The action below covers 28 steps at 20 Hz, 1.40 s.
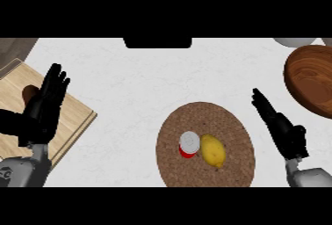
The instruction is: Pick the can from the placemat and place it in the bowl
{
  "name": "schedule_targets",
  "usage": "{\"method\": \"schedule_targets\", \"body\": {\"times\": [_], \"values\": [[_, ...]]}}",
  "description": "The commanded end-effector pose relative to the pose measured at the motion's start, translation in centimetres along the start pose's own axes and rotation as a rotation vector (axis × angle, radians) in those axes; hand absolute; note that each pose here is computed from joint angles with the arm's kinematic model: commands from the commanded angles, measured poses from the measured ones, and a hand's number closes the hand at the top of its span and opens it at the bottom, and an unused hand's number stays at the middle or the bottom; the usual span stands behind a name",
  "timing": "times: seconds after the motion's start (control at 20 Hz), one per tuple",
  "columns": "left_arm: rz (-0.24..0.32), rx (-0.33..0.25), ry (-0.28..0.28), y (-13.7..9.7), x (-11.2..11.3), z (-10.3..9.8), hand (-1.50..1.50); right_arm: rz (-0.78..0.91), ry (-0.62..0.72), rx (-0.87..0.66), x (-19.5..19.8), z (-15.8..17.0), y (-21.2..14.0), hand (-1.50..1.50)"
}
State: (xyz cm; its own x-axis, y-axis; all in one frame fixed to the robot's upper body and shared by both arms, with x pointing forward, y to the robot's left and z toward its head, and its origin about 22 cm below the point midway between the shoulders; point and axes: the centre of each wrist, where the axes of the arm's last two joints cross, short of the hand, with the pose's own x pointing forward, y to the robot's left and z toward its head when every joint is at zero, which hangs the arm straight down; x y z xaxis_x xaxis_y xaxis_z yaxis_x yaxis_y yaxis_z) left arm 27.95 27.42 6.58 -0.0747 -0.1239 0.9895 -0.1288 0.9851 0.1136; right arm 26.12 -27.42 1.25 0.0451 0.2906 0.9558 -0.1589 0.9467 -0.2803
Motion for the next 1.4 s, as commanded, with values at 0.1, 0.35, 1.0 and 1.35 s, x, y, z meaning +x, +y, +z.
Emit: {"method": "schedule_targets", "body": {"times": [0.1,0.35,1.0,1.35], "values": [[-0.102,0.032,0.002,1.1,0.6,-0.3,0.0,0.006,-0.391,0.231,8.9,-2.5,2.1,1.5],[-0.165,0.038,0.063,2.4,-0.7,-0.2,0.0,0.765,-0.318,0.119,13.4,-2.7,-4.6,-1.5],[-0.129,0.045,0.06,4.5,-2.2,0.3,0.0,0.568,-0.326,0.03,14.5,10.0,1.8,-1.5],[-0.148,0.029,0.069,2.5,-1.6,0.3,0.0,0.625,-0.314,0.053,20.3,9.1,3.0,-1.5]]}}
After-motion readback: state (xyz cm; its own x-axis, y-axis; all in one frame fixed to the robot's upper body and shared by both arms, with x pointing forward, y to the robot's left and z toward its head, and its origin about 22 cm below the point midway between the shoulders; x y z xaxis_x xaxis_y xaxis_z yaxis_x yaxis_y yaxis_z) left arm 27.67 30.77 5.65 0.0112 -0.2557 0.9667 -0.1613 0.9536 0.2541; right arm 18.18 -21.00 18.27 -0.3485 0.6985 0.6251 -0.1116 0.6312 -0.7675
